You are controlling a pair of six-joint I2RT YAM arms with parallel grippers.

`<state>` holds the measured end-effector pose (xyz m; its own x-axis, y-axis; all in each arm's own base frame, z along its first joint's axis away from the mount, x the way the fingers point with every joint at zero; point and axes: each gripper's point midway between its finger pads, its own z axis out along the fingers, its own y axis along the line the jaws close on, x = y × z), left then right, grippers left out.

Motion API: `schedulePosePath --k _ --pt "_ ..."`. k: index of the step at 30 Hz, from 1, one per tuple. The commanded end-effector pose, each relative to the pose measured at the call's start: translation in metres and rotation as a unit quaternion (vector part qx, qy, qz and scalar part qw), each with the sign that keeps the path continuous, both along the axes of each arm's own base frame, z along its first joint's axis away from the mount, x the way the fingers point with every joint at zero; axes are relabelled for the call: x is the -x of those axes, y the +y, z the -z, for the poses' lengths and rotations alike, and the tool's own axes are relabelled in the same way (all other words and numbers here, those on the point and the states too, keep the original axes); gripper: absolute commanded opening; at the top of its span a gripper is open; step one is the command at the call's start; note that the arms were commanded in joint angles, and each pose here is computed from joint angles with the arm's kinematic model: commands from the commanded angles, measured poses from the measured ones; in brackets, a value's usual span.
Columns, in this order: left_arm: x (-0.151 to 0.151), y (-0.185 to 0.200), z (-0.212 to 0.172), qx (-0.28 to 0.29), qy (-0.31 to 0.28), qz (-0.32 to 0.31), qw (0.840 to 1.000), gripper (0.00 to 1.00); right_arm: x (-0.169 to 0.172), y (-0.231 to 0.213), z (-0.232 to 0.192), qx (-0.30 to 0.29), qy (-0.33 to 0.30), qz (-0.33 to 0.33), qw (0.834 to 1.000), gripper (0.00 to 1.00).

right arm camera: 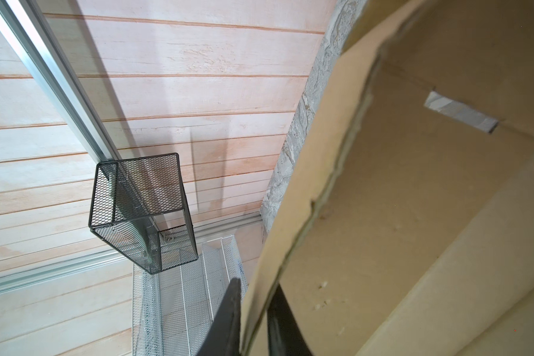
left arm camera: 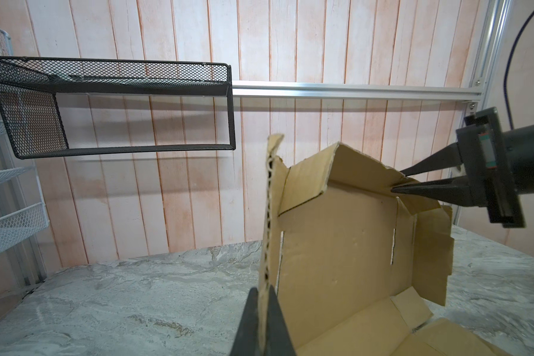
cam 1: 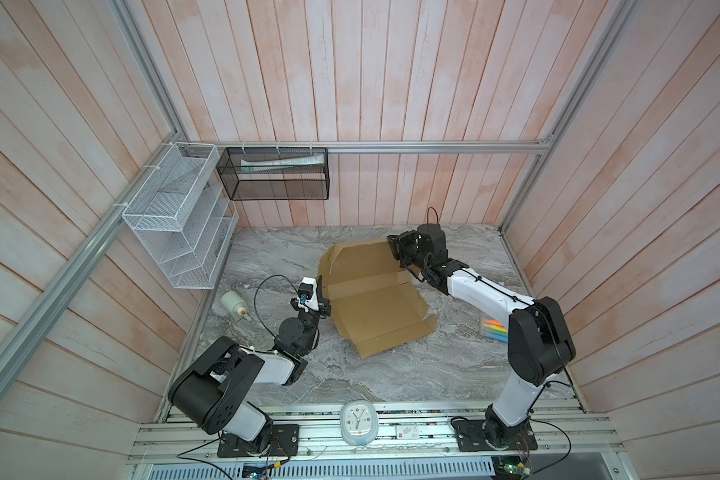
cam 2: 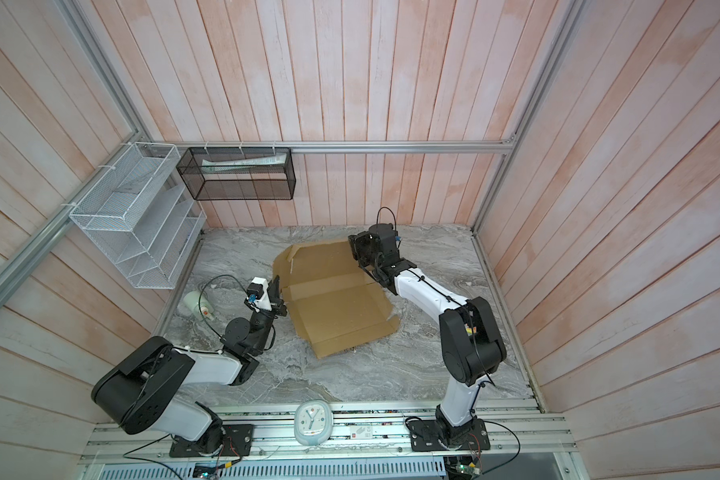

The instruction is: Fold the paper box

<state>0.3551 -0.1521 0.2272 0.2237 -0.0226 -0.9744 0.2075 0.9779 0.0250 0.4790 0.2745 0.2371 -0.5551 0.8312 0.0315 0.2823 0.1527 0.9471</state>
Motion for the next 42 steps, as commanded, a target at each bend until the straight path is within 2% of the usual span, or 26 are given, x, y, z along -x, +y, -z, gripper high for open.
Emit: schedulePosePath --k 1,28,42 --pt "0.000 -0.005 -0.020 0.011 -0.033 0.003 0.999 0.00 0.000 0.000 0.005 -0.002 0.003 -0.002 1.000 0.19" --pt "0.014 -0.006 -0.017 0.007 -0.048 0.016 0.999 0.00 -0.020 0.009 0.009 -0.021 -0.002 -0.010 1.000 0.20" --pt "0.017 -0.005 -0.007 0.007 -0.033 0.021 0.999 0.00 -0.029 0.015 -0.001 -0.041 -0.023 -0.015 0.999 0.17"
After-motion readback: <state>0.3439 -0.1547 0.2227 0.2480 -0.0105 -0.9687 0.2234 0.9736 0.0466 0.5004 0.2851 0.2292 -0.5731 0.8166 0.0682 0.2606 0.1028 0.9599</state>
